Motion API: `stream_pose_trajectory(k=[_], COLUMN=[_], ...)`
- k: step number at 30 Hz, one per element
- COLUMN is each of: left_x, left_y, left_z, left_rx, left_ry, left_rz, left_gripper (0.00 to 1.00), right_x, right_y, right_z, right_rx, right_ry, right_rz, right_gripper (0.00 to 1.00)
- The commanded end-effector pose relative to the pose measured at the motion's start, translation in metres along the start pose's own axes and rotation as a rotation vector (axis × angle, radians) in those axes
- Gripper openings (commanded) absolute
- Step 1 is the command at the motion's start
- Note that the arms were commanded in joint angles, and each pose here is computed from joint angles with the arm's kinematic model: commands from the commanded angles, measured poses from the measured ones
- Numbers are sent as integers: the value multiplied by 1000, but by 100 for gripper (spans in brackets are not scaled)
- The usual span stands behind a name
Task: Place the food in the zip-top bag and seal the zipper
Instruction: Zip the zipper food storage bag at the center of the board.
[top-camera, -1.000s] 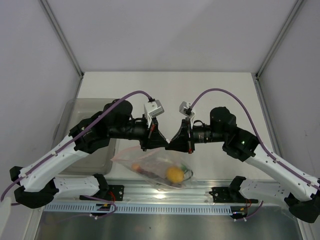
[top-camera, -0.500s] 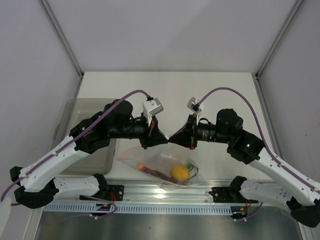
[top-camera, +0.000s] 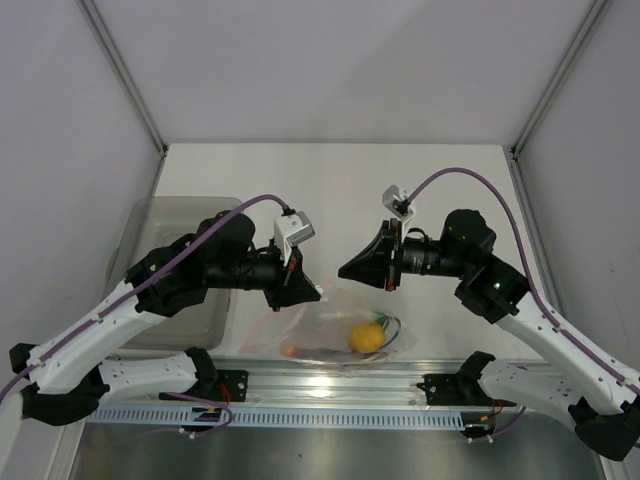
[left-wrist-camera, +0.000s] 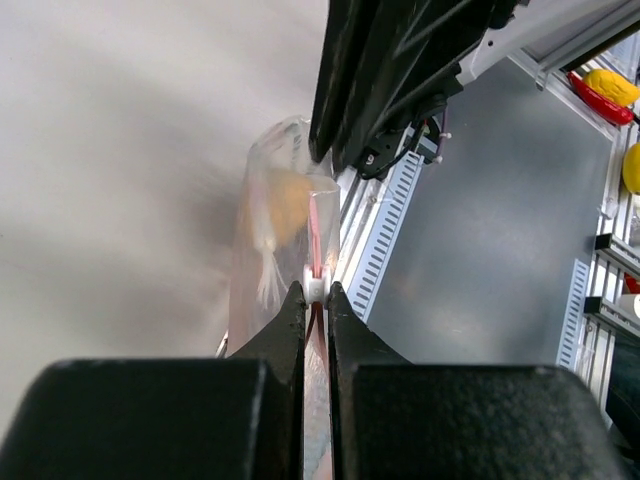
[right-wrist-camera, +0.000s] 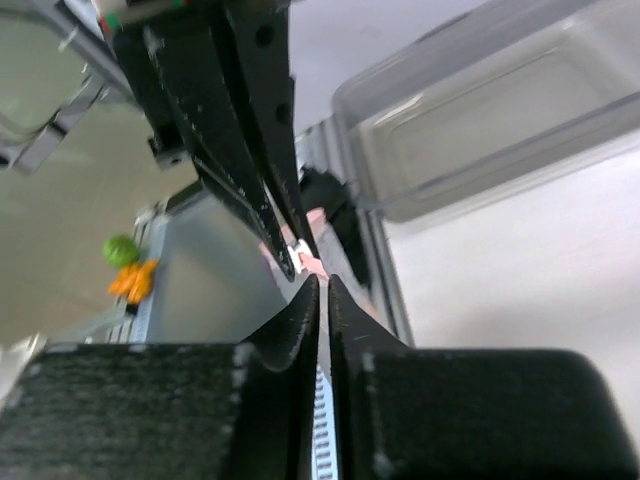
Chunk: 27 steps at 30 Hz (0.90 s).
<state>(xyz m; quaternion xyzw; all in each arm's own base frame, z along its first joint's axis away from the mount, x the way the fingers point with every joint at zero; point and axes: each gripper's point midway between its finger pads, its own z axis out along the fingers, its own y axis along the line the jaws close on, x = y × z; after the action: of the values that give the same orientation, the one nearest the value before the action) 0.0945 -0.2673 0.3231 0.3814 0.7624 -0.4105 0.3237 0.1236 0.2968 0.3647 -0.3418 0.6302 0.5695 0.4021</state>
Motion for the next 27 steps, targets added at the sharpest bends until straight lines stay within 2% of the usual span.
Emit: stream_pose_trajectory(k=[1, 3, 6, 18, 24, 27], left_x=[-4, -4, -7, -6, -6, -5], left_y=[-7, -9, -13, -16, -16, -15], left_z=[-6, -5, -7, -6, -3, -2], left_rx=[36, 47, 67, 84, 90, 91], left_ry=[-9, -9, -20, -12, -5, 1], left_rz=[15, 19, 25, 29, 30, 26], left_gripper=[0, 1, 1, 1, 1, 1], right_x=[0, 1, 6, 8, 7, 5], right_y=[26, 22, 21, 22, 23, 27], right_z=[0, 1, 4, 14, 17, 16], right_rx=[-169, -164, -185, -262, -285, -303], right_ry=[55, 74, 104, 126, 125, 120], right_rz=[-79, -104, -102, -94, -86, -92], right_gripper=[11, 23, 28, 26, 21, 14])
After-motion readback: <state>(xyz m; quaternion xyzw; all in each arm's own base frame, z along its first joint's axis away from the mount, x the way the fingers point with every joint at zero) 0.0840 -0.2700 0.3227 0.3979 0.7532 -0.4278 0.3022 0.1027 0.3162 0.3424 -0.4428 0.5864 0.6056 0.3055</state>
